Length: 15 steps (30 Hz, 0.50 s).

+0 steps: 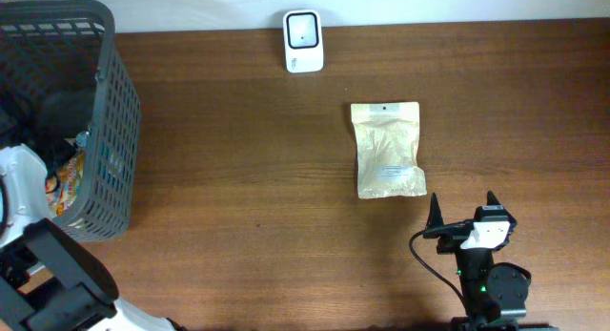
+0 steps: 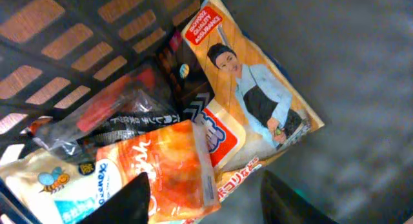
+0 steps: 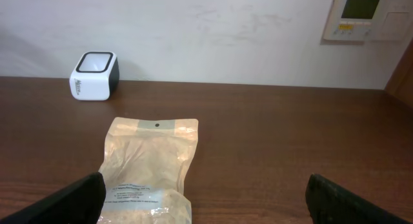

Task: Scan the item barcode
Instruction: 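Reach the left gripper into the basket and grasp an orange tissue pack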

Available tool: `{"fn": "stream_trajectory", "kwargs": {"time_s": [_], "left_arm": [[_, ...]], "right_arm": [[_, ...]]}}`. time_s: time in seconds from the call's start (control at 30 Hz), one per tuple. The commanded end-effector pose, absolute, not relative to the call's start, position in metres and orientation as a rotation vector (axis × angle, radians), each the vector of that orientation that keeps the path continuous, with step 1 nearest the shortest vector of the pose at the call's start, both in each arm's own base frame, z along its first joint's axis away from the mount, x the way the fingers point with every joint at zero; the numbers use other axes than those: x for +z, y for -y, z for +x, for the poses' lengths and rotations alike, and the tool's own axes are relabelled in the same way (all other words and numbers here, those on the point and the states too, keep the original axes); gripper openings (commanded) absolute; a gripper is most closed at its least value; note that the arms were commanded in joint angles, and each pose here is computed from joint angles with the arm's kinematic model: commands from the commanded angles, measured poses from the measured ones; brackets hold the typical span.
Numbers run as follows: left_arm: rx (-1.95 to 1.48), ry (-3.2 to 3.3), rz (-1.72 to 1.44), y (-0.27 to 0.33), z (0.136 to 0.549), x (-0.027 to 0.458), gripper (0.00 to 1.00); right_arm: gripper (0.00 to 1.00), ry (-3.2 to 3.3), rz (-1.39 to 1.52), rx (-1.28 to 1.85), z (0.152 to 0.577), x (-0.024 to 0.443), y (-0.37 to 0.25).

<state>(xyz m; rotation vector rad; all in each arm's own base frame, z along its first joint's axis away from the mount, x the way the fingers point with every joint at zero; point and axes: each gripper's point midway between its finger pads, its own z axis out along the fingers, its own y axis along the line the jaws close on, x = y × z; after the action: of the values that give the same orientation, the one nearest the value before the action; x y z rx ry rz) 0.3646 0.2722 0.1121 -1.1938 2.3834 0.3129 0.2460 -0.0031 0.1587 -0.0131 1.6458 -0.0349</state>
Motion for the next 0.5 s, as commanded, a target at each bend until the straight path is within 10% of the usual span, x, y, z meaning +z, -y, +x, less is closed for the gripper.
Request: {"fn": "stream_trajectory", "kwargs": {"time_s": [0.0, 0.13, 0.27, 0.47], "left_arm": [[0.322, -2.468, -1.228, -0.271, 0.359, 0.075, 0.5], [0.321, -2.511, -1.244, -0.27, 0.357, 0.057, 0.41], [0.335, -2.484, -1.239, -0.275, 0.362, 0.07, 0.0], [0.2, -2.335, -1.144, -0.271, 0.39, 0.178, 0.0]], "right_arm": [[0.98, -1.651, 0.002, -0.043, 0.246, 0.155, 0.006], [0.98, -1.651, 0.001, -0.043, 0.246, 0.155, 0.006], [0.98, -1.651, 0.002, -0.043, 0.246, 0.155, 0.006], [0.98, -1.651, 0.001, -0.043, 0.246, 0.155, 0.006]]}}
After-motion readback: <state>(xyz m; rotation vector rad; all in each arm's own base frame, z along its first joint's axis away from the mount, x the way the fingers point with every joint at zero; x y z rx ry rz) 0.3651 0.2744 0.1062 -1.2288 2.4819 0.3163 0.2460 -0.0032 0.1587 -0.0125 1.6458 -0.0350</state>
